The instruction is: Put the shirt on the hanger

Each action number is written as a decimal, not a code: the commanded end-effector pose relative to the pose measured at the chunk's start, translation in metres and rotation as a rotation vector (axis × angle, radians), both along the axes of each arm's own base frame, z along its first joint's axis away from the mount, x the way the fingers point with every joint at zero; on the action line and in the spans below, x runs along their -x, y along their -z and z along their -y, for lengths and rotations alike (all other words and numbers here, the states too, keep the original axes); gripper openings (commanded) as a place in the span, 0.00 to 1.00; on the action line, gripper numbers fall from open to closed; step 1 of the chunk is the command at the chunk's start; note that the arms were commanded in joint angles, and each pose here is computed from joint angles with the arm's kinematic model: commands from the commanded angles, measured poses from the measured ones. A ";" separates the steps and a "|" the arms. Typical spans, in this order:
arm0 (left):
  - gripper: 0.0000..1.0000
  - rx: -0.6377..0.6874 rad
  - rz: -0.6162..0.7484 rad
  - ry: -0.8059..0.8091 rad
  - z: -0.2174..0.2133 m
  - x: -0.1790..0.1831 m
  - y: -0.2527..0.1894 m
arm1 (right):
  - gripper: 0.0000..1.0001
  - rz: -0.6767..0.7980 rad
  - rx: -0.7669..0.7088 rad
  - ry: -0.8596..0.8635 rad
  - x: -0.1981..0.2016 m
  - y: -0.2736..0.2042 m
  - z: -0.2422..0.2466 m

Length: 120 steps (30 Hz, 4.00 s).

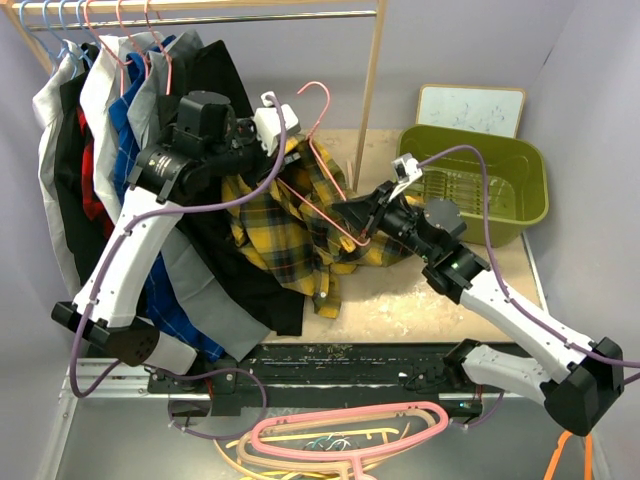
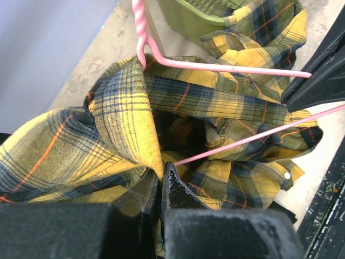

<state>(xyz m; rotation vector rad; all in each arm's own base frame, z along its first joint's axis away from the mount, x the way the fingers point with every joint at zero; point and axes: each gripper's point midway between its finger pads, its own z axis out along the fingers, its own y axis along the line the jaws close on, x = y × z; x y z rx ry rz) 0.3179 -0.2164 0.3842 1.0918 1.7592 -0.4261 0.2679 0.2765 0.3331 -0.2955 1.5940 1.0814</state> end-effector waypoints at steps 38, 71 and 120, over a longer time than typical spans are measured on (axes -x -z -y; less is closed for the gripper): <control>1.00 -0.071 0.457 0.764 0.000 0.011 -0.024 | 0.00 0.421 0.065 -0.039 0.009 0.010 -0.001; 0.00 -0.038 0.407 0.550 0.028 -0.009 -0.061 | 1.00 0.500 -0.081 0.265 0.035 -0.073 0.082; 0.00 -0.129 0.459 0.522 -0.008 0.051 -0.086 | 0.00 0.254 -0.122 0.486 -0.025 -0.016 0.112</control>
